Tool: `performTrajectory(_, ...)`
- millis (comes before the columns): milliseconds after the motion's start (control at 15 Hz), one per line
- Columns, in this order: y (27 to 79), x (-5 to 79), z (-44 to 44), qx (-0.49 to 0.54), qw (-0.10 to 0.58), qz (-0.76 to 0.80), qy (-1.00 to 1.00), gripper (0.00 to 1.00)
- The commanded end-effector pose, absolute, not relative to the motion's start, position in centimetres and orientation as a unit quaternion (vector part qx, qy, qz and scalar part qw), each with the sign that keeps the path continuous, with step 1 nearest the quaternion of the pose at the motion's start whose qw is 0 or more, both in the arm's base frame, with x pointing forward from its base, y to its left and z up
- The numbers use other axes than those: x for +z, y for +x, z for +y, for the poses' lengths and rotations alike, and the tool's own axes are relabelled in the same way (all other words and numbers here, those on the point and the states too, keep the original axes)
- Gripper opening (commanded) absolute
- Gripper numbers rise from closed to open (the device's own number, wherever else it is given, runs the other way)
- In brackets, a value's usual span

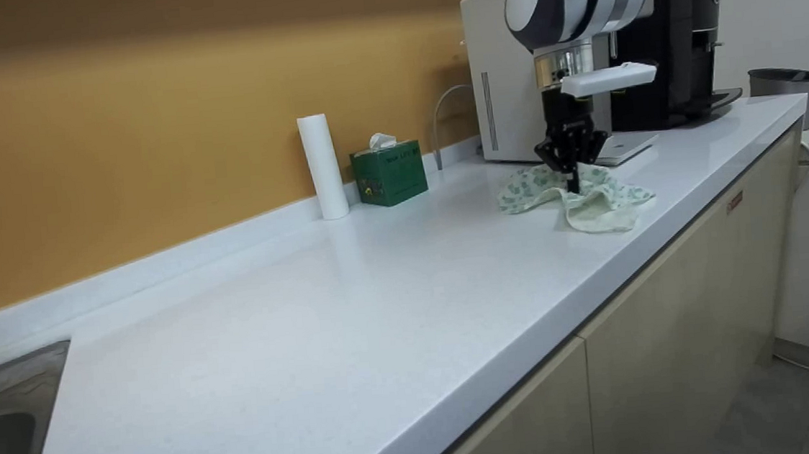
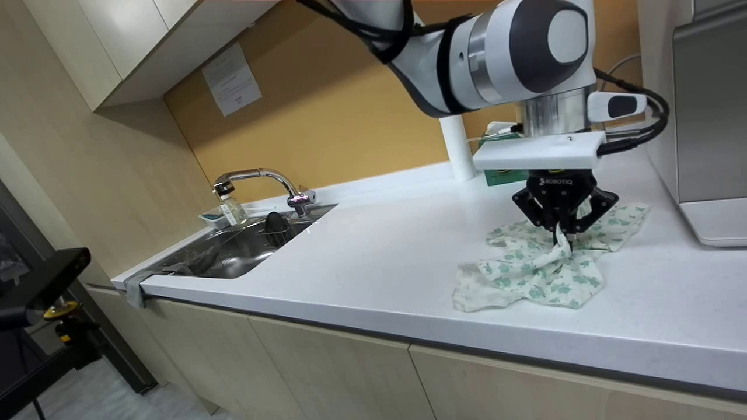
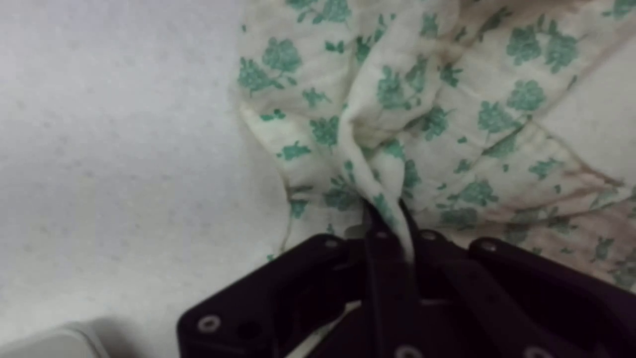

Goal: Use the towel to wipe the counter

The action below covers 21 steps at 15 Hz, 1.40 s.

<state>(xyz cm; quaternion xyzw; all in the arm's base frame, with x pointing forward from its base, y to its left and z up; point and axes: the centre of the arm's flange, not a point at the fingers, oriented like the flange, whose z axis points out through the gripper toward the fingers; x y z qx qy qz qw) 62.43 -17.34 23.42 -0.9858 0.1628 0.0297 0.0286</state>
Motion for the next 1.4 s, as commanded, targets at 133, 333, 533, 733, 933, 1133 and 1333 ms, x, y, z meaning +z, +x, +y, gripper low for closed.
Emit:
performTrajectory(133,71.7,19.0,-12.7,0.027,0.031,0.134,-0.99,0.01)
performTrajectory(333,75.0,18.7,-10.4,0.028,0.036,0.106,-0.993,0.01)
performTrajectory(533,77.2,18.5,-7.4,0.039,0.048,0.072,-0.996,0.01)
performTrajectory(733,78.5,18.2,-3.8,0.056,0.074,0.023,-0.995,0.01)
performTrajectory(933,78.5,17.6,0.2,0.077,0.104,-0.034,-0.991,0.01)
performTrajectory(1133,76.7,18.7,2.1,0.102,0.119,-0.081,-0.984,0.01)
performTrajectory(1333,74.2,19.3,2.7,0.13,0.128,-0.104,-0.978,0.01)
